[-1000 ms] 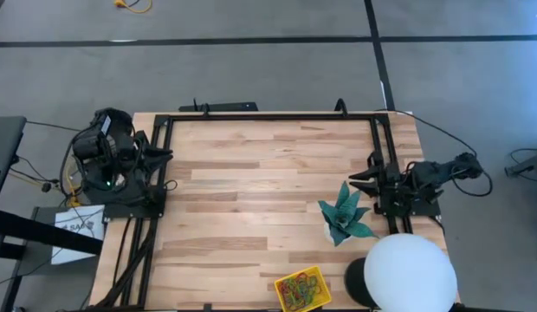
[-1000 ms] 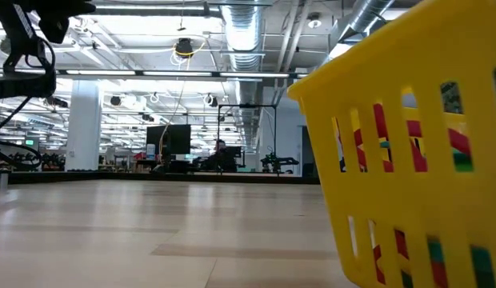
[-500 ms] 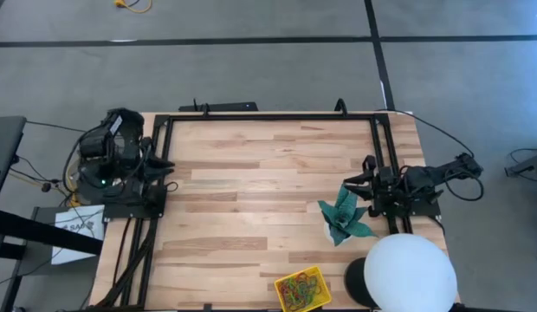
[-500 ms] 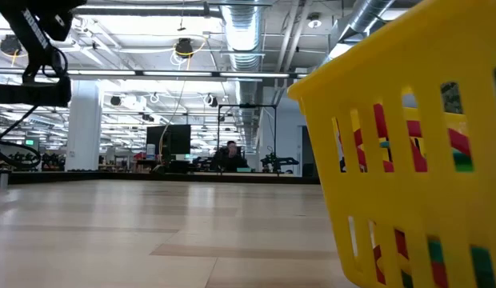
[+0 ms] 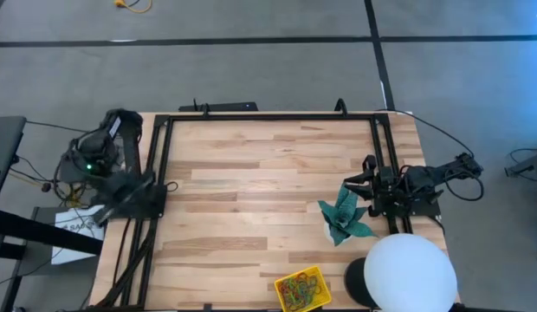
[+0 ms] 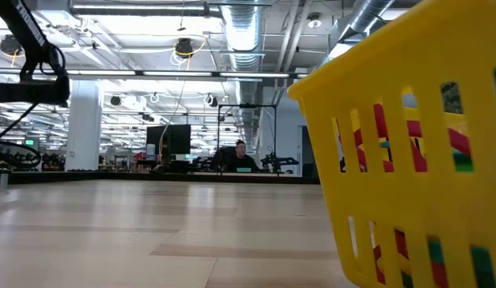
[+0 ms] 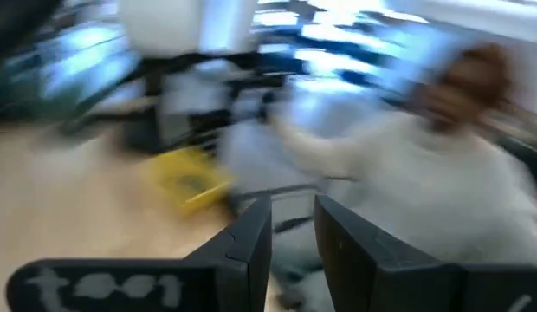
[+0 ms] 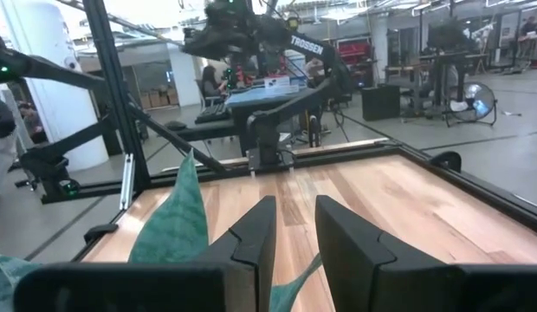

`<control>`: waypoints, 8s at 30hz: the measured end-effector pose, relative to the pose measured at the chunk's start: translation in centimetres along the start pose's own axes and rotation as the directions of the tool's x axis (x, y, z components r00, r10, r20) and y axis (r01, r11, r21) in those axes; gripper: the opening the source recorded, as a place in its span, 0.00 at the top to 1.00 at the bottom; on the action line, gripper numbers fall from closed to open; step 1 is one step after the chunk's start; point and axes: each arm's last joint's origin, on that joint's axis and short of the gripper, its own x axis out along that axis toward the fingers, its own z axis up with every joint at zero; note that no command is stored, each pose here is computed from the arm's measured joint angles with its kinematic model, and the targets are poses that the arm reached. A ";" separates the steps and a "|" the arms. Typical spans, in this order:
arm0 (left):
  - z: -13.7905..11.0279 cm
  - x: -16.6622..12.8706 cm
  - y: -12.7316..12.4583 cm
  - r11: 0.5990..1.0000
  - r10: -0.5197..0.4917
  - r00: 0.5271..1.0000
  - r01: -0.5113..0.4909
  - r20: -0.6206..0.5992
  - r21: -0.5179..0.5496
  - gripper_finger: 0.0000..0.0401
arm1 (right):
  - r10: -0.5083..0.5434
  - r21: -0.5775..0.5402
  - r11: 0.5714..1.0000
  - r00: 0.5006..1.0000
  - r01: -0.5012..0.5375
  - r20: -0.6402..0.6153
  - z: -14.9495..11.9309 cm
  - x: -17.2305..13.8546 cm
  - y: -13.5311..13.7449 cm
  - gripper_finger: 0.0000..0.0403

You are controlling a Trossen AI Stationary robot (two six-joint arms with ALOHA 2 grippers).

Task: Pick and place items into bin
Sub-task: Return to Home Position

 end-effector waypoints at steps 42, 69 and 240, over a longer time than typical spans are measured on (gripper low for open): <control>-9.0 4.3 5.3 0.857 0.262 0.884 -0.398 0.386 0.329 0.80 | -0.129 -0.046 0.991 0.992 0.130 0.017 0.2 0.2 -0.8 0.81; -11.2 5.8 9.0 0.848 0.200 0.893 -0.364 0.402 0.386 0.80 | -0.021 -0.066 0.998 0.999 0.024 0.047 -2.0 0.9 -0.9 0.81; -12.8 5.9 10.9 0.852 0.434 0.853 -0.493 0.291 0.174 0.80 | -0.027 -0.083 0.996 1.000 0.027 0.010 -2.5 0.9 -0.9 0.81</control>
